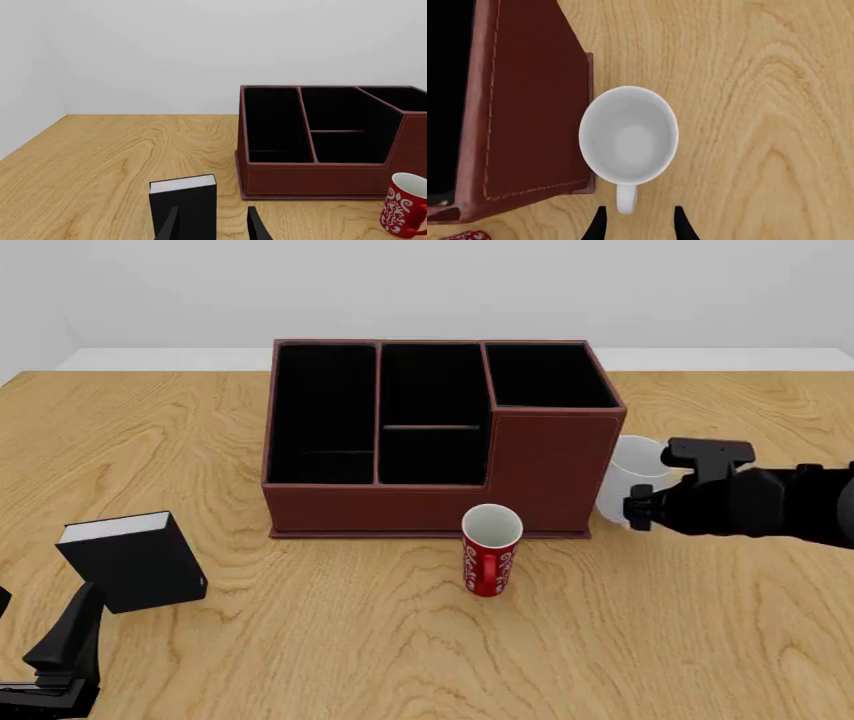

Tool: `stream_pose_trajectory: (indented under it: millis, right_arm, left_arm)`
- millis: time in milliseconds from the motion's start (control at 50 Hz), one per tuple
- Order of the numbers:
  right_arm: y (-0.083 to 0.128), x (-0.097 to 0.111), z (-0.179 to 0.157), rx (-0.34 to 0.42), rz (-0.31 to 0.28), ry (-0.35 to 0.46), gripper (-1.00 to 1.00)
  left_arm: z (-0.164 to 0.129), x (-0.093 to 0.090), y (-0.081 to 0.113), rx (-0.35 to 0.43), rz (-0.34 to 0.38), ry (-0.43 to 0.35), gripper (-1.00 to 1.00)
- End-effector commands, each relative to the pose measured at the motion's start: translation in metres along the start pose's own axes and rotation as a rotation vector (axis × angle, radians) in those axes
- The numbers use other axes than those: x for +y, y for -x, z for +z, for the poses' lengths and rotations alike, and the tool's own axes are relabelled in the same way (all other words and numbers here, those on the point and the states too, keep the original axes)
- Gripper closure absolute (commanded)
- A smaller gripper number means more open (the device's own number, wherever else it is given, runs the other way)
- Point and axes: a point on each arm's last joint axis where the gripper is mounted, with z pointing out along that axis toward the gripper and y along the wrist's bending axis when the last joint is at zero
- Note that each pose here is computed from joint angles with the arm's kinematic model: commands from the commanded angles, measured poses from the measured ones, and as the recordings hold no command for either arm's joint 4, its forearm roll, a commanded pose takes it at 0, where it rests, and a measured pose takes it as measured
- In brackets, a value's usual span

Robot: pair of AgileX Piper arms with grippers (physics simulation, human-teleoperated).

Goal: Pick up the white mug and place it to the right of the caddy.

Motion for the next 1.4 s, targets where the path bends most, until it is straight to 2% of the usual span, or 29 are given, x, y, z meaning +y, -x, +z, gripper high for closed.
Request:
stream_pose_trajectory:
  millis: [20, 660, 840, 1160, 1400]
  right_arm:
    - [-0.001, -0.001, -0.016, -0.025, -0.008, -0.001, -1.00]
    - [-0.001, 0.001, -0.019, -0.031, -0.011, 0.005, -1.00]
    - [0.001, -0.003, -0.034, -0.055, -0.023, -0.005, -1.00]
    - [0.004, 0.001, -0.049, -0.084, -0.034, 0.004, -1.00]
    - [0.009, 0.005, -0.072, -0.132, -0.042, 0.017, -1.00]
  left_arm:
    - [0.000, 0.000, 0.000, 0.000, 0.000, 0.000, -1.00]
    - [0.000, 0.000, 0.000, 0.000, 0.000, 0.000, -1.00]
    - [0.000, 0.000, 0.000, 0.000, 0.000, 0.000, -1.00]
    - [0.000, 0.000, 0.000, 0.000, 0.000, 0.000, -1.00]
    - [0.000, 0.000, 0.000, 0.000, 0.000, 0.000, -1.00]
